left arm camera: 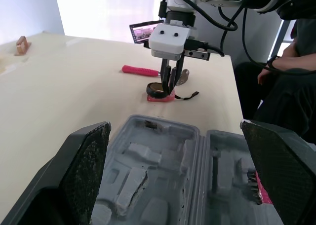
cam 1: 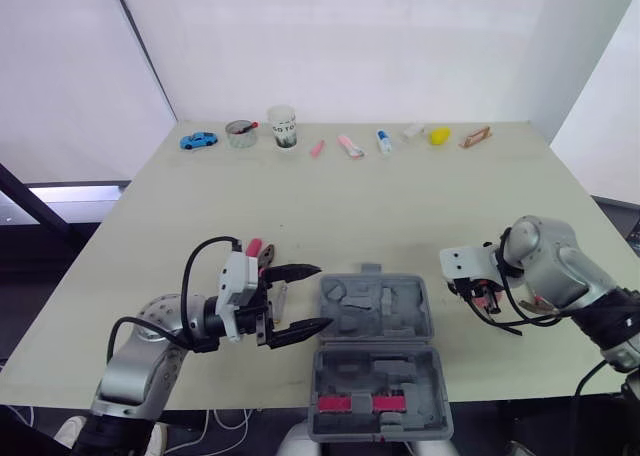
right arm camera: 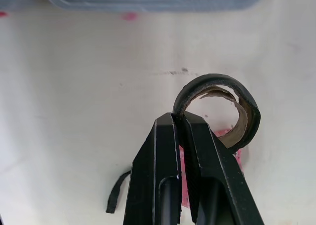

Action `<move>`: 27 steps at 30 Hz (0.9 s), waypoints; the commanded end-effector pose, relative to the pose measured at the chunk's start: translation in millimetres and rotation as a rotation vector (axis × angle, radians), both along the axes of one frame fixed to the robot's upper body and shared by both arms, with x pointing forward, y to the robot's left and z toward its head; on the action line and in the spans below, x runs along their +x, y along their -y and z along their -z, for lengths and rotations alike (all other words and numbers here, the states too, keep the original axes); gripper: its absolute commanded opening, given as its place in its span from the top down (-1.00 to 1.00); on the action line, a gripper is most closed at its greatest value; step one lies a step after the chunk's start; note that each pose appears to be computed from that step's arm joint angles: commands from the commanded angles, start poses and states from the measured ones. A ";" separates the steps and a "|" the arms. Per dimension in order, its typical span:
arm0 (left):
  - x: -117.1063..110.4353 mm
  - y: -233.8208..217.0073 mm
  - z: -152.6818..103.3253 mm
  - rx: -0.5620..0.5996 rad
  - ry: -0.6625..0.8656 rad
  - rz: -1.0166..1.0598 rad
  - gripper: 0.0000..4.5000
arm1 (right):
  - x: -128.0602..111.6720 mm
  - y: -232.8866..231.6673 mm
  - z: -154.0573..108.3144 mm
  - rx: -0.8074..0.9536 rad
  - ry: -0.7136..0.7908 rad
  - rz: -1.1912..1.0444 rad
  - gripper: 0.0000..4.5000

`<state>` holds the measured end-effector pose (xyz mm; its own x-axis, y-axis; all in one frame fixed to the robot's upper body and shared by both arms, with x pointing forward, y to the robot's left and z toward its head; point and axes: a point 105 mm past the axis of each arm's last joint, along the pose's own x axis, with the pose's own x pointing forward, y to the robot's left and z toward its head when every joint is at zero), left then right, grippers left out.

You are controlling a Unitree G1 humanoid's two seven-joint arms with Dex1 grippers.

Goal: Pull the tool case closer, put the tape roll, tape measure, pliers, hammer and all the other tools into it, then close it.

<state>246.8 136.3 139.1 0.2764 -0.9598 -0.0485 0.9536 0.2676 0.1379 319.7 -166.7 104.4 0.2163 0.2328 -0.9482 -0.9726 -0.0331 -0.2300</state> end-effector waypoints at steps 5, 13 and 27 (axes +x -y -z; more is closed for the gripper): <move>-0.1 1.2 -7.4 -0.018 0.041 -0.007 -1.00 | 0.7 -27.1 -25.4 0.028 0.056 -0.086 0.98; 2.8 -18.6 -10.5 -0.071 0.044 -0.179 -1.00 | 11.9 -79.6 -31.6 0.061 0.065 -0.205 0.98; -17.2 -64.2 1.7 -0.020 -0.003 -0.435 -1.00 | 14.3 -199.0 -23.1 0.138 0.099 -0.464 0.98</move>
